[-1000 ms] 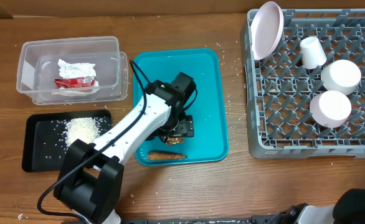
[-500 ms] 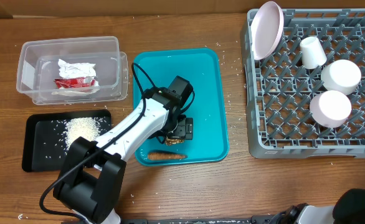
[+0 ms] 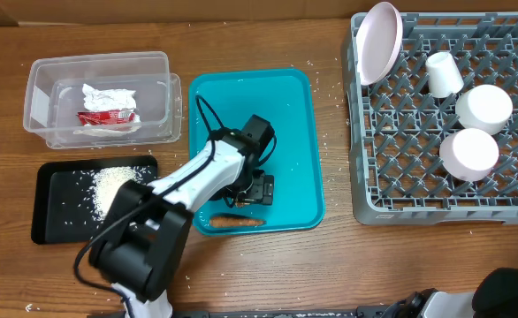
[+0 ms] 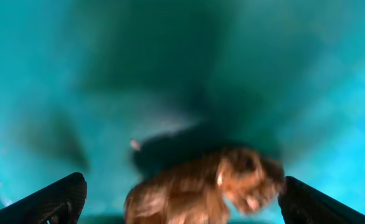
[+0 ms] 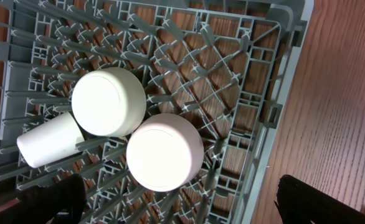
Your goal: Sort waste into correct bins and load items into the dishwasher
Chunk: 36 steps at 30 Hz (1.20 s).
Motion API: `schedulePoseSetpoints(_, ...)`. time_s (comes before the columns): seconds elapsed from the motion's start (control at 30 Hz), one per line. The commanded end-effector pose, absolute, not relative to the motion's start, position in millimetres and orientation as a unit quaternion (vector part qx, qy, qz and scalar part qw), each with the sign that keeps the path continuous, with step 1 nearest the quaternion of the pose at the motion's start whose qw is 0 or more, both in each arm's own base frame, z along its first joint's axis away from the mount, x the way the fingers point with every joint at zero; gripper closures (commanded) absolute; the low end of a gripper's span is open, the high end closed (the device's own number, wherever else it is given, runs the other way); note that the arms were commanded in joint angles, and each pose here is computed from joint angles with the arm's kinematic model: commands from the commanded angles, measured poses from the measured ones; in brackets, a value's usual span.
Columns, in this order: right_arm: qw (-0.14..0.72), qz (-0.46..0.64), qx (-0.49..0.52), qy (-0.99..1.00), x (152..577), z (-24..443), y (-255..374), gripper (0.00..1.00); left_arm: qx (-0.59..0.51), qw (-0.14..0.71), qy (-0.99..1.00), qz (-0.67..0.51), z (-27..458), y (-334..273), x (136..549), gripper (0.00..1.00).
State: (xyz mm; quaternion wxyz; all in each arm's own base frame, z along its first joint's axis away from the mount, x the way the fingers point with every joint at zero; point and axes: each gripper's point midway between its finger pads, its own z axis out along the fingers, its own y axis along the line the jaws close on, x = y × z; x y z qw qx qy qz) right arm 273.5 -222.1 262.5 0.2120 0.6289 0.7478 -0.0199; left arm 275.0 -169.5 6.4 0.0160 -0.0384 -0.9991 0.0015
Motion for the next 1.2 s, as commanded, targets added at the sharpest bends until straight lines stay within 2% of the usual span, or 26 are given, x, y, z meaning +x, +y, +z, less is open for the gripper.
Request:
schedulePoseSetpoints(0.0, 0.222, -0.018, 0.63, 0.744, 274, 268, -223, 0.0, -0.057, 0.034, -0.998, -0.003, -10, -169, 271, 0.0)
schedulePoseSetpoints(0.13, 0.222, -0.018, 0.63, 0.744, 274, 268, -223, 0.0, -0.057, 0.036, -0.998, -0.004, -15, -170, 272, 0.01)
schedulePoseSetpoints(0.23, 0.222, -0.018, 0.63, 0.744, 274, 268, -223, 0.0, -0.057, 0.035, -0.998, -0.004, -15, -170, 272, 0.07)
schedulePoseSetpoints(0.4, 0.222, -0.018, 0.63, 0.744, 274, 268, -223, 0.0, -0.052, 0.043, -0.998, -0.008, -11, -168, 269, 0.24)
schedulePoseSetpoints(0.6, 0.222, -0.018, 0.63, 0.744, 274, 268, -223, 0.0, -0.042, 0.054, -0.998, -0.015, -1, -167, 268, 0.32)
schedulePoseSetpoints(0.9, 0.222, -0.018, 0.63, 0.744, 274, 268, -223, 0.0, -0.015, 0.02, -1.0, -0.019, 44, -168, 284, 0.32)
schedulePoseSetpoints(1.17, 0.222, -0.018, 0.63, 0.744, 274, 268, -223, 0.0, 0.054, -0.035, -0.995, -0.077, 101, -119, 301, 0.29)
